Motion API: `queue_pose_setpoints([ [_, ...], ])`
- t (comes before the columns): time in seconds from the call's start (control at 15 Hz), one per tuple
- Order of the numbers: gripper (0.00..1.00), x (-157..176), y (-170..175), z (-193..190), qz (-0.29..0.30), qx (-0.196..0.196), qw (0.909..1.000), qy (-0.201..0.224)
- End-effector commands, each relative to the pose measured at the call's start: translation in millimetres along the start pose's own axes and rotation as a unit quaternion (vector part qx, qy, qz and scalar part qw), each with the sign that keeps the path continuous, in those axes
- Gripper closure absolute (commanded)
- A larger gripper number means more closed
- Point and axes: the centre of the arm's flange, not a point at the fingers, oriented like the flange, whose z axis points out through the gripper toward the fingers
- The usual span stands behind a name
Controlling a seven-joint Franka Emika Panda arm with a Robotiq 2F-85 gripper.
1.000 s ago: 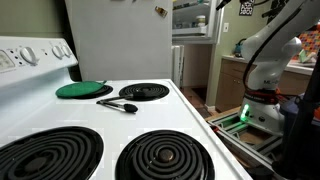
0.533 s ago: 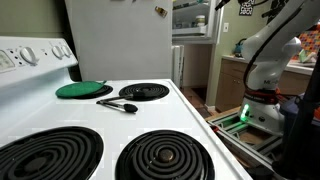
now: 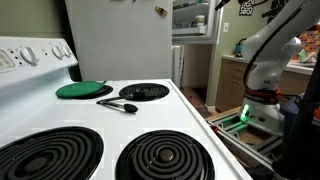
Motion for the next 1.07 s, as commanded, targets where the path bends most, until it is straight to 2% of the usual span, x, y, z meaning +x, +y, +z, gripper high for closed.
queue_pose_setpoints([
  [0.0,0.0,0.0,0.0,0.0,0.0,0.0,1.0,0.0],
  [0.67,0.0,0.0,0.0,0.0,0.0,0.0,1.0,0.0],
  [0.87,0.0,24.4,-0.7,28.0,0.015,0.024,0.9994,0.018],
  [1.0,0.0,41.7,1.5,52.2,0.035,0.021,0.9991,0.017],
])
